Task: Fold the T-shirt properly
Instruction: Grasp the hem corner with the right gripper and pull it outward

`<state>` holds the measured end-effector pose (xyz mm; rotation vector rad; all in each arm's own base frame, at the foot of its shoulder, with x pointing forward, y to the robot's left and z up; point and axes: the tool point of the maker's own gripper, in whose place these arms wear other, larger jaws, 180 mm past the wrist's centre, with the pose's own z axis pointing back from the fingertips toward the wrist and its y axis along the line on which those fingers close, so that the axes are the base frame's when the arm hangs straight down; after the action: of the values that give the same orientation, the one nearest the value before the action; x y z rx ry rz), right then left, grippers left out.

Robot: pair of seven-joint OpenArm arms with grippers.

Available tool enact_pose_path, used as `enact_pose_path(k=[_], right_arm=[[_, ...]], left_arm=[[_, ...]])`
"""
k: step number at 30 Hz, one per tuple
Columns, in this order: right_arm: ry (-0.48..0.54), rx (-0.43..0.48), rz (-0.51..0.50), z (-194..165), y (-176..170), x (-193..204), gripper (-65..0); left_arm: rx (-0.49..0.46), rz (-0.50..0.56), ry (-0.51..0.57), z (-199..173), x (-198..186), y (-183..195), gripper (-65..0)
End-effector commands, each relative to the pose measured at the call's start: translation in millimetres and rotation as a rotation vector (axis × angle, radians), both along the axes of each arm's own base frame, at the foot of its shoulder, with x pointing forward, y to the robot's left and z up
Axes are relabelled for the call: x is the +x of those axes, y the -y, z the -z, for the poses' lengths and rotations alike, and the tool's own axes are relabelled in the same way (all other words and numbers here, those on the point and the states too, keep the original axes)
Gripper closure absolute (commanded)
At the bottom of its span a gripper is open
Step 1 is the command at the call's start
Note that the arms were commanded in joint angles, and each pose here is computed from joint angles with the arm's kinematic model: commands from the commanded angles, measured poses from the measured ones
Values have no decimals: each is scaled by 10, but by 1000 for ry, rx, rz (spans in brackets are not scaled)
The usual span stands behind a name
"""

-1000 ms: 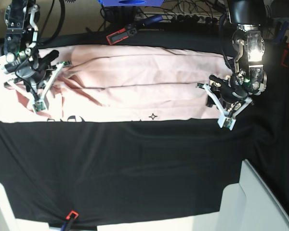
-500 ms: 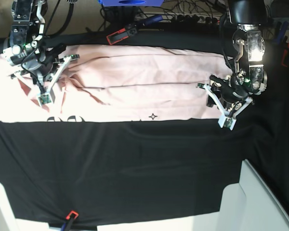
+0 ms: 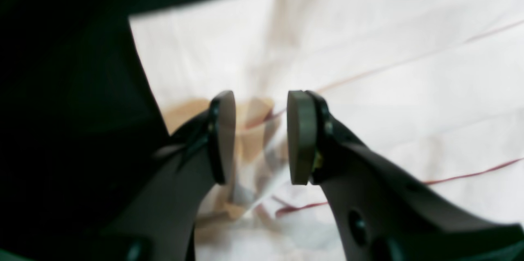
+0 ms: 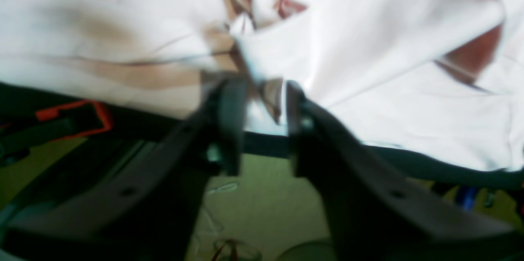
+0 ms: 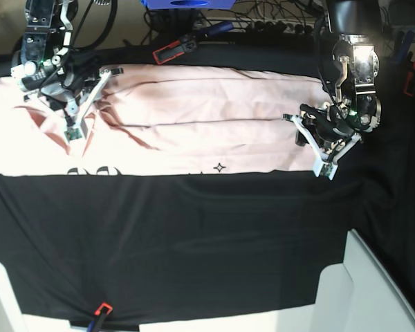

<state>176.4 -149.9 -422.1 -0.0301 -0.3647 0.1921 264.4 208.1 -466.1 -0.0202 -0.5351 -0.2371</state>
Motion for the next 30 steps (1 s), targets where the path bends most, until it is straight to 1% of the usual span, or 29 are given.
enact_pose_path(k=[1,3,6,8,9,11,14,15,16,17,18,19,20,21,24,25,27,30], right_arm=[[43,-11,3,-113,39,79,-216],[58,-15,3,-162,44,99,-235],[62,-15,6,-171,50,102,-239],[84,-15,13,-190,67,139,-238],[113,-24,37,-217,151,176,-238],[208,-41,88,-311,360,332,-238],[272,-83,128,-357,688,452,-235],[281,-93,128,-345,762,492,-219],[280,-98,121,-313,804,511,-187],[274,-103,110,-271,845,526,-128],[261,-99,94,-217,849,525,-52],[238,-89,77,-146,829,497,0],[225,-77,62,-102,788,482,0],[214,-66,44,-64,746,471,-15],[170,2,11,112,518,374,-1],[152,25,1,174,443,339,-3],[107,71,-4,339,318,245,-3],[83,131,5,581,195,152,-3]], left_arm=[[5,2,44,-108,120,-31,-217],[3,2,46,-113,124,-27,-215],[5,0,48,-121,128,-42,-215],[3,-2,57,-148,144,-45,-215],[4,-5,61,-156,149,-53,-213],[4,-6,61,-157,150,-58,-212],[2,-6,61,-157,150,-56,-212],[2,-6,61,-157,150,-56,-210],[2,-6,61,-157,150,-56,-210],[0,-6,63,-158,152,-49,-208],[0,-6,63,-158,152,-49,-208],[1,-8,63,-159,152,-54,-205],[-1,-8,63,-157,152,-48,-191],[-1,-8,63,-157,152,-48,-158],[-1,-8,71,-179,187,-48,-10],[-1,-8,80,-205,228,-48,0],[-1,-9,85,-218,252,-48,0],[-1,-9,88,-227,266,-48,0]])
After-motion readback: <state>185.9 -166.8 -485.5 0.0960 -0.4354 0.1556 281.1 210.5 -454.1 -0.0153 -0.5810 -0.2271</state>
